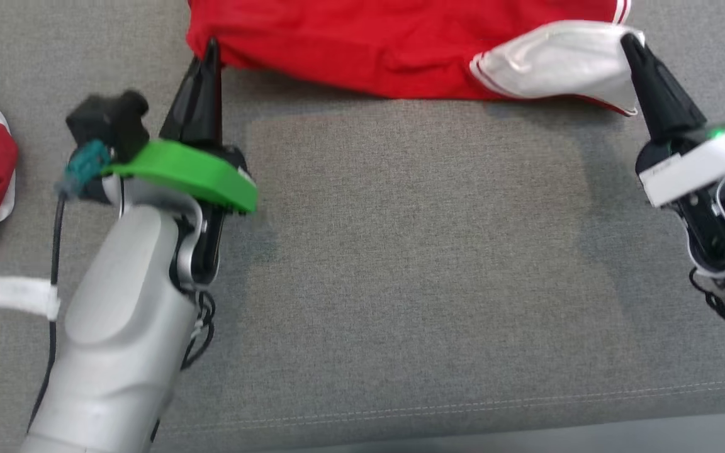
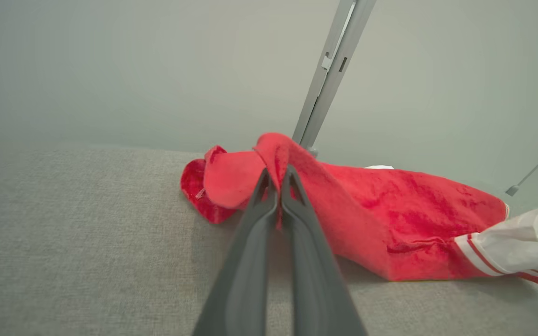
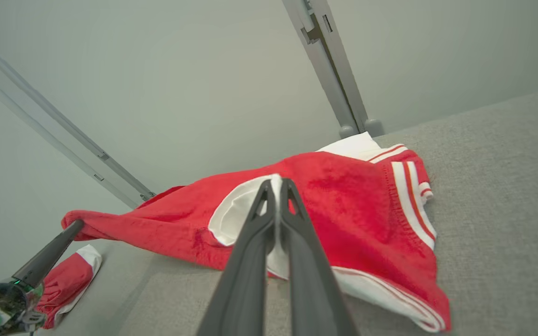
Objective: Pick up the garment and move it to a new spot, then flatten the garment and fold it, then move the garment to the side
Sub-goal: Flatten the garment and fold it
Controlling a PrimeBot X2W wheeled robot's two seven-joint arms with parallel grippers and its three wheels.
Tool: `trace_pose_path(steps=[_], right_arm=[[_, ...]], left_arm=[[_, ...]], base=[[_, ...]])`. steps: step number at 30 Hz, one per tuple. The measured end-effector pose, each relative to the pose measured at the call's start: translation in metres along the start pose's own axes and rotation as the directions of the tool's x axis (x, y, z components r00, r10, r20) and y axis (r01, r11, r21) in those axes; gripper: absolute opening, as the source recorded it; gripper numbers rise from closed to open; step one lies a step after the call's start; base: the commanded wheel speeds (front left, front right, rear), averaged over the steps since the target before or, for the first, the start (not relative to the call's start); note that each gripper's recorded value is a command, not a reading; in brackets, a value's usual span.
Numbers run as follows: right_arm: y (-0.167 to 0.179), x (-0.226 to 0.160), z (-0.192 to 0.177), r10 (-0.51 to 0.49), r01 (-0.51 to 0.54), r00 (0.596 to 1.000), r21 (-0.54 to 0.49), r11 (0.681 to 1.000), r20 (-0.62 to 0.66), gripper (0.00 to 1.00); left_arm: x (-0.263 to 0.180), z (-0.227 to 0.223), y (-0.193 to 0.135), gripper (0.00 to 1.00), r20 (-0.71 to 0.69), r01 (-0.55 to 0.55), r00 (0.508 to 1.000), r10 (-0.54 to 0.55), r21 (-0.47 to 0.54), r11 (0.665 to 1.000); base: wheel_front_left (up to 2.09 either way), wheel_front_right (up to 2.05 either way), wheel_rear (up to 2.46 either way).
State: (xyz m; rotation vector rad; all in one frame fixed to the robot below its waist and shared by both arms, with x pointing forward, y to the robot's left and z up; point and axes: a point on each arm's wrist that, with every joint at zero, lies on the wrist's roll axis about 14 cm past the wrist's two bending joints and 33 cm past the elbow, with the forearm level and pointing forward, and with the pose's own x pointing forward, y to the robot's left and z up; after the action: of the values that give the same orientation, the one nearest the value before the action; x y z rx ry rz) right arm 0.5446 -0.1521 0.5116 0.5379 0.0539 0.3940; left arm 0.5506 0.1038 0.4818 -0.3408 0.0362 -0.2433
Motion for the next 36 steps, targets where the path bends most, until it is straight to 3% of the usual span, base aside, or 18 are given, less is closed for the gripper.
trace_pose_path(steps=[9,19,28,36], right_arm=[[-0.001,-0.084,-0.033,-0.121,0.121,0.993,0.106,0.987,-0.004,0.0],[0.008,-0.176,-0.065,-0.215,0.236,0.967,0.158,0.959,-0.139,0.0],[0.02,-0.226,-0.086,-0.271,0.321,0.931,0.196,0.927,-0.245,0.0],[0.015,-0.237,-0.067,-0.327,0.362,0.924,0.17,0.917,-0.199,0.0]], left_arm=[[-0.082,-0.018,-0.008,0.0,-0.11,-0.041,0.993,0.042,0.007,0.999],[-0.165,-0.031,-0.027,0.0,-0.302,-0.037,0.953,0.031,-0.012,0.999],[-0.208,-0.047,-0.022,0.0,-0.404,-0.081,0.912,0.067,-0.016,0.997],[-0.228,-0.056,-0.015,0.0,-0.456,-0.116,0.886,0.091,-0.028,0.993]], base=[[0.0,0.0,0.0],[0.0,0.0,0.0],[0.0,0.0,0.0],[0.0,0.0,0.0]])
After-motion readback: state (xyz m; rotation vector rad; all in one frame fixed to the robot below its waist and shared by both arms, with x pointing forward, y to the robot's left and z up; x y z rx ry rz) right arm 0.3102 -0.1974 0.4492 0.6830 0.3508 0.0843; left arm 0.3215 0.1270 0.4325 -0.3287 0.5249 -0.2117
